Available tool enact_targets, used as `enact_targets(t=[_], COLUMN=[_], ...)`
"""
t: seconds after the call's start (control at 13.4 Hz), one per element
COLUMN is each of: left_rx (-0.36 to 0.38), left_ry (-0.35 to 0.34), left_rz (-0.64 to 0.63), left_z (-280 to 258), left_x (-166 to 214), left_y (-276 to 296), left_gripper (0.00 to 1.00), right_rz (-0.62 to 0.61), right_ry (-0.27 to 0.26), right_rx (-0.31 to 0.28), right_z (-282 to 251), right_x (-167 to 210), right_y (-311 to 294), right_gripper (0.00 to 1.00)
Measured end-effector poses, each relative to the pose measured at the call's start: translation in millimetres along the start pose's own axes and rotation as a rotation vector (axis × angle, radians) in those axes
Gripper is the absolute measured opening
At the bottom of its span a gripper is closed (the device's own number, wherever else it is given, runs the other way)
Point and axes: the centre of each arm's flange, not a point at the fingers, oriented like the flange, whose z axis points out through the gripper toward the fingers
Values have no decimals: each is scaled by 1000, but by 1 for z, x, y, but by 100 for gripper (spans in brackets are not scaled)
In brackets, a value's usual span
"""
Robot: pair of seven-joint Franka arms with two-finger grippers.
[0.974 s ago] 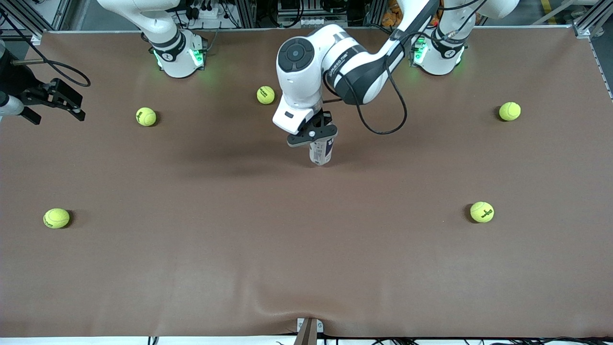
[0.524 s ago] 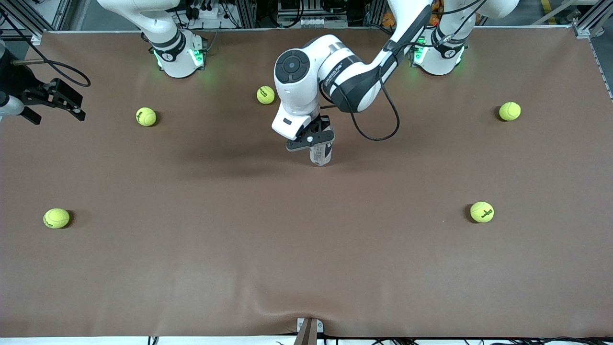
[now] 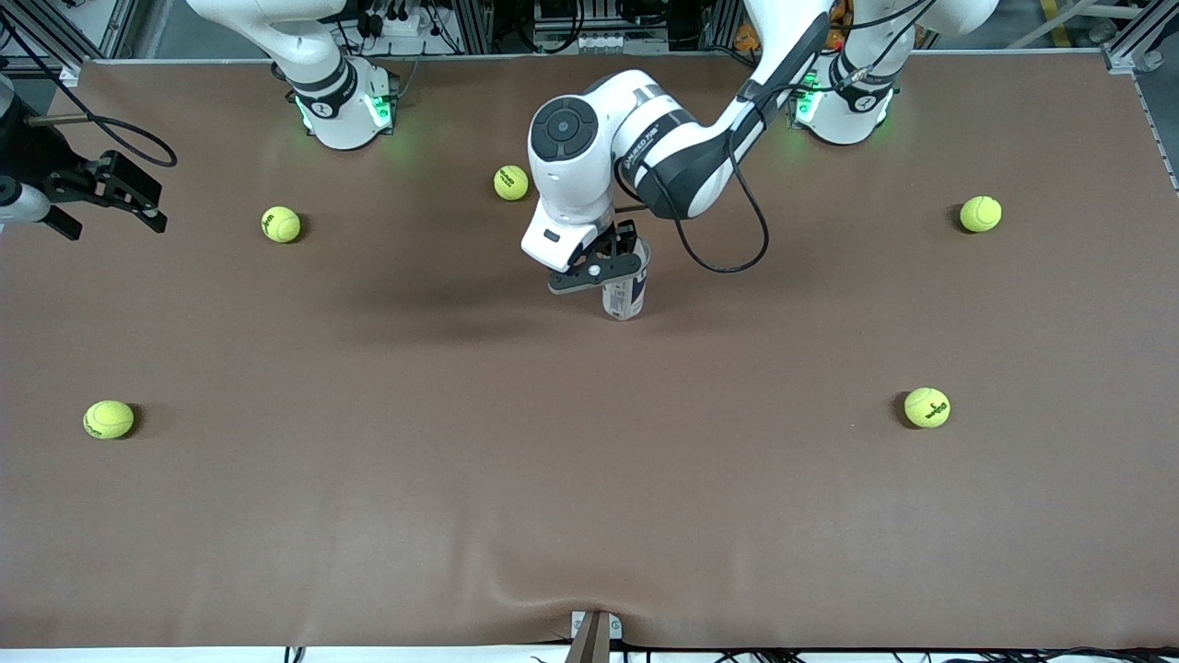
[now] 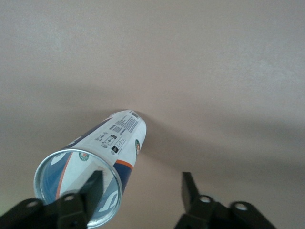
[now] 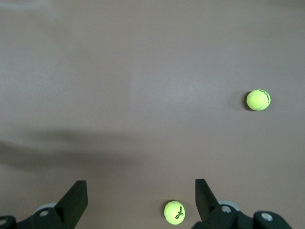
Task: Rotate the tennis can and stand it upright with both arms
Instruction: 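Lower the upright can onto the table with the left gripper, then open the left gripper and pull it away from the can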
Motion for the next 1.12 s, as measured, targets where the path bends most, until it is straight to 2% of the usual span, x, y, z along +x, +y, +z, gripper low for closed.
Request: enact_targets(t=[0.07, 0.15, 0.3, 0.75, 0.97, 1.12], left_rx=[-9, -18, -40, -103, -125, -128], left_ry=[5, 10, 24, 74, 94, 102], left_rz=[-2, -3, -8, -87, -158, -156], left_z=[-5, -11, -28, -86, -107, -112], left_x=[1, 2, 4, 43, 88, 111], left_y=[1, 1, -1, -38, -77, -98], left_gripper=[89, 89, 100, 100, 100, 100], right_rz=[-1, -3, -12, -10, -5, -5], right_ry=[2, 6, 8, 10, 11, 11], right_rx=[0, 0, 1, 1, 1, 1], right_z=[0, -1, -1, -3, -3, -3], right_x=[0, 1, 1, 1, 1, 1], right_y=[0, -2, -6, -5, -3, -2], right_gripper=[100, 100, 100, 100, 100, 100])
